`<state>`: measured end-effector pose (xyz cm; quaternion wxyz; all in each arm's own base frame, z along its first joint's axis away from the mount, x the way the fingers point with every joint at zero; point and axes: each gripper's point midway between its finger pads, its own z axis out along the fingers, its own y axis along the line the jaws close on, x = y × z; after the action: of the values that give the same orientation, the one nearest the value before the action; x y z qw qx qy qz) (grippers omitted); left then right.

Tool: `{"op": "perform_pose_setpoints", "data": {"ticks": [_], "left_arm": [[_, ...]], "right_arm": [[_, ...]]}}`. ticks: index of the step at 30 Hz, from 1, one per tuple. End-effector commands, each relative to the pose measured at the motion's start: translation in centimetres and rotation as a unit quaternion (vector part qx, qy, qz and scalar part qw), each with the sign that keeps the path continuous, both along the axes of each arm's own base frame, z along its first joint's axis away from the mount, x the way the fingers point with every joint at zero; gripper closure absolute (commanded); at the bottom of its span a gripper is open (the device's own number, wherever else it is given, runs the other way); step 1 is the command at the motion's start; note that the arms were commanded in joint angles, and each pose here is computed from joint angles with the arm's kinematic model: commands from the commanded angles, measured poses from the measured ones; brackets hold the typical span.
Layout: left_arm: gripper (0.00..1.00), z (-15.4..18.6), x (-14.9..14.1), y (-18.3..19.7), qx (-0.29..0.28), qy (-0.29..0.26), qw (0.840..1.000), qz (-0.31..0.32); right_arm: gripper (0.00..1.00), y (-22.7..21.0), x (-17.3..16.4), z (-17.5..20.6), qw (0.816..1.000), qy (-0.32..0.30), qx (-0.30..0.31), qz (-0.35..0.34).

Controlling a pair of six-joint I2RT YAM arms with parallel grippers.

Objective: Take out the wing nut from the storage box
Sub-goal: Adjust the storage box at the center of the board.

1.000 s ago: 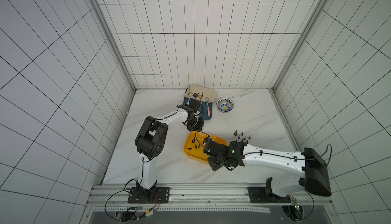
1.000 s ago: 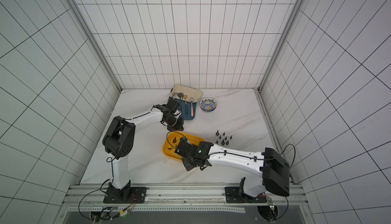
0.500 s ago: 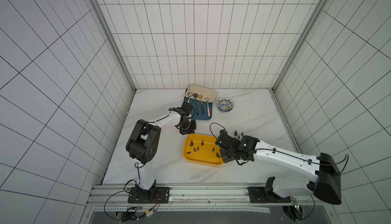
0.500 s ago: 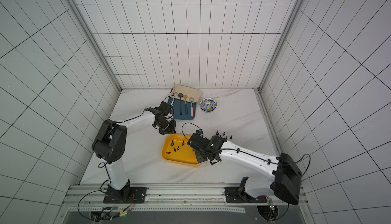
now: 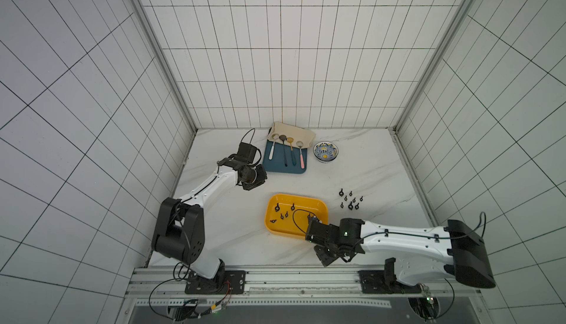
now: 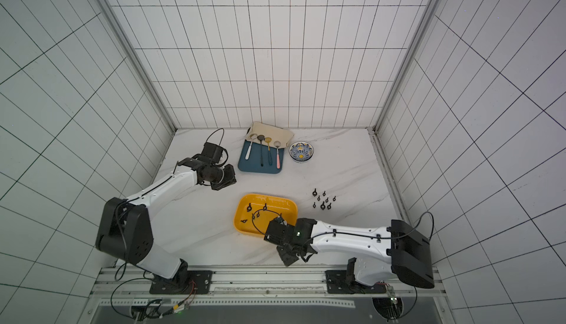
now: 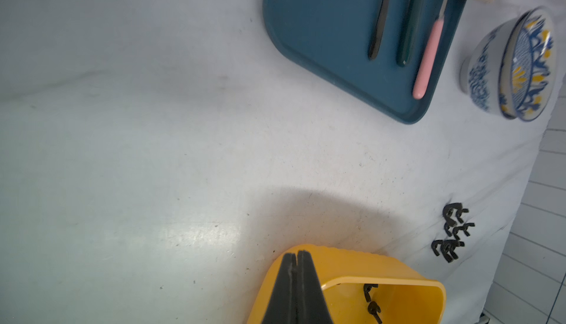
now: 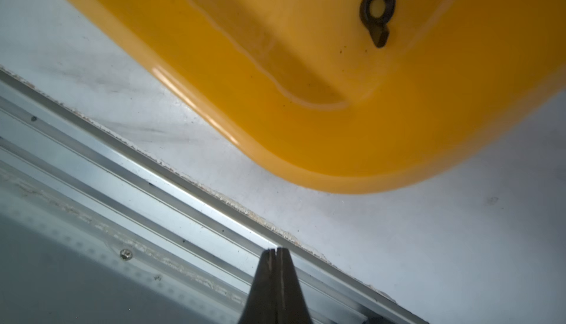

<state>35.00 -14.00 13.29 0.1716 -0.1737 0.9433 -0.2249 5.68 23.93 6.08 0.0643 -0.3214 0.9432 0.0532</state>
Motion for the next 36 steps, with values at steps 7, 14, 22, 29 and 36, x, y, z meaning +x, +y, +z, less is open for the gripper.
{"op": "perform_pose_setpoints", "data": {"ticks": [7, 14, 22, 29, 36], "left_arm": [[1.0, 2.5, -2.1, 1.3, -0.024, -0.035, 0.999, 0.01], [1.0, 2.2, -3.8, 1.1, -0.036, -0.037, 0.999, -0.006], [1.0, 1.4, -5.6, 1.6, -0.035, -0.027, 0.999, -0.009], [1.0, 0.1, -7.5, 2.3, -0.032, -0.009, 0.999, 0.004], [1.0, -0.2, -8.0, 2.5, -0.037, -0.011, 0.999, 0.01]], "right_arm": [[1.0, -0.6, 3.8, -0.2, 0.996, -0.038, -0.009, -0.076], [1.0, -1.3, 5.9, 0.3, 0.995, -0.048, -0.005, -0.091], [1.0, -0.8, 8.5, -0.4, 0.994, -0.054, -0.022, -0.087], [1.0, -2.0, 12.6, 0.2, 0.99, -0.087, -0.043, -0.104], [0.98, -1.4, 14.3, 4.8, 0.987, -0.12, -0.028, -0.106]]}}
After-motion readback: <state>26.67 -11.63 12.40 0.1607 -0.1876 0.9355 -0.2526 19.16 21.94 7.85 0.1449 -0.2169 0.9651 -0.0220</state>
